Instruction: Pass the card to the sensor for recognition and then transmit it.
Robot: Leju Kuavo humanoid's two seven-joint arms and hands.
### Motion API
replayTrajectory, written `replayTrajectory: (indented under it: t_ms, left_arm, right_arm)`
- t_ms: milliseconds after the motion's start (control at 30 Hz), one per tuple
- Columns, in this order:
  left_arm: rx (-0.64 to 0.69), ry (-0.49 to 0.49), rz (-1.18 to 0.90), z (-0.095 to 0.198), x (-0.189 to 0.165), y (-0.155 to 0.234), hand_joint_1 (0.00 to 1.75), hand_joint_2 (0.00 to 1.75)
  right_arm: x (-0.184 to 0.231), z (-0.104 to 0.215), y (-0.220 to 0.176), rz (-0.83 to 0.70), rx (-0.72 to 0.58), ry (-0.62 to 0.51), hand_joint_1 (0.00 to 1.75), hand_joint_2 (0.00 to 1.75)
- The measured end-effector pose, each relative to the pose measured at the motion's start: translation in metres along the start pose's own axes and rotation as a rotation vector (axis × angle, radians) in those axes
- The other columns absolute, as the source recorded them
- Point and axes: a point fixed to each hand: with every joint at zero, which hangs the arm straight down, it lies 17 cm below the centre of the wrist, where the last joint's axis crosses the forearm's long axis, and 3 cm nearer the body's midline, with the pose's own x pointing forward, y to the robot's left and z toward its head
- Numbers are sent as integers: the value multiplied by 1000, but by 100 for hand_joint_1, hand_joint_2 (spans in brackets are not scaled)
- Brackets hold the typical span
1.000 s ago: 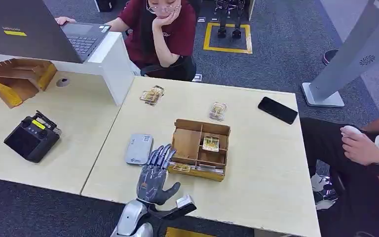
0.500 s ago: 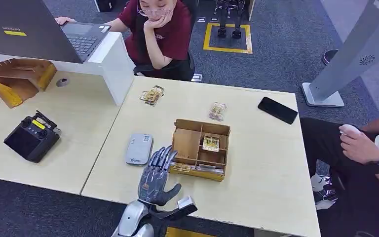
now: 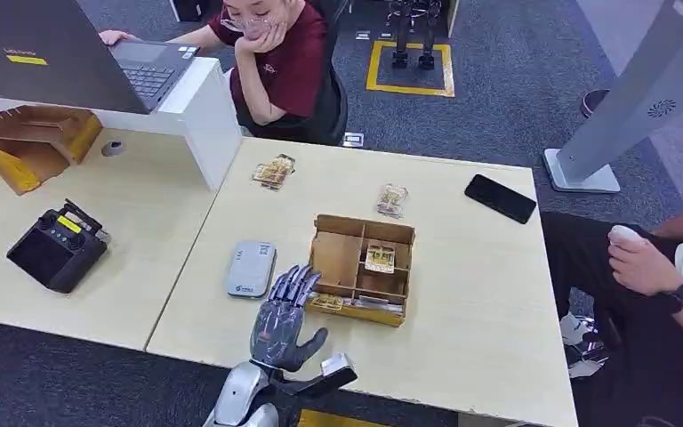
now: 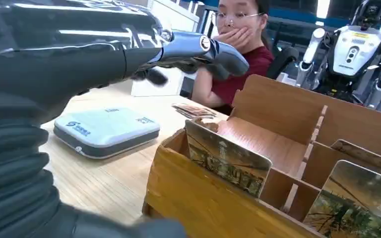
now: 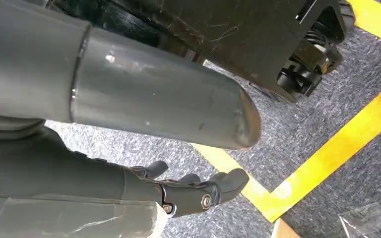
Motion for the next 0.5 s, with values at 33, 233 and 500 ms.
replayTrajectory:
  t_ms: [33,233,500]
  left_arm:
    - [-2,1,2,0,0,-1,175,175]
    - [-2,-2,20,-1,0,-2,175,175]
    - [8,2,44,-6,-1,0,175,175]
  right_arm:
    - [0,0,0,2,0,0,0,0]
    - [1,0,0,10,1,-3,0,0]
    - [1,0,0,11,0,-4,0,0]
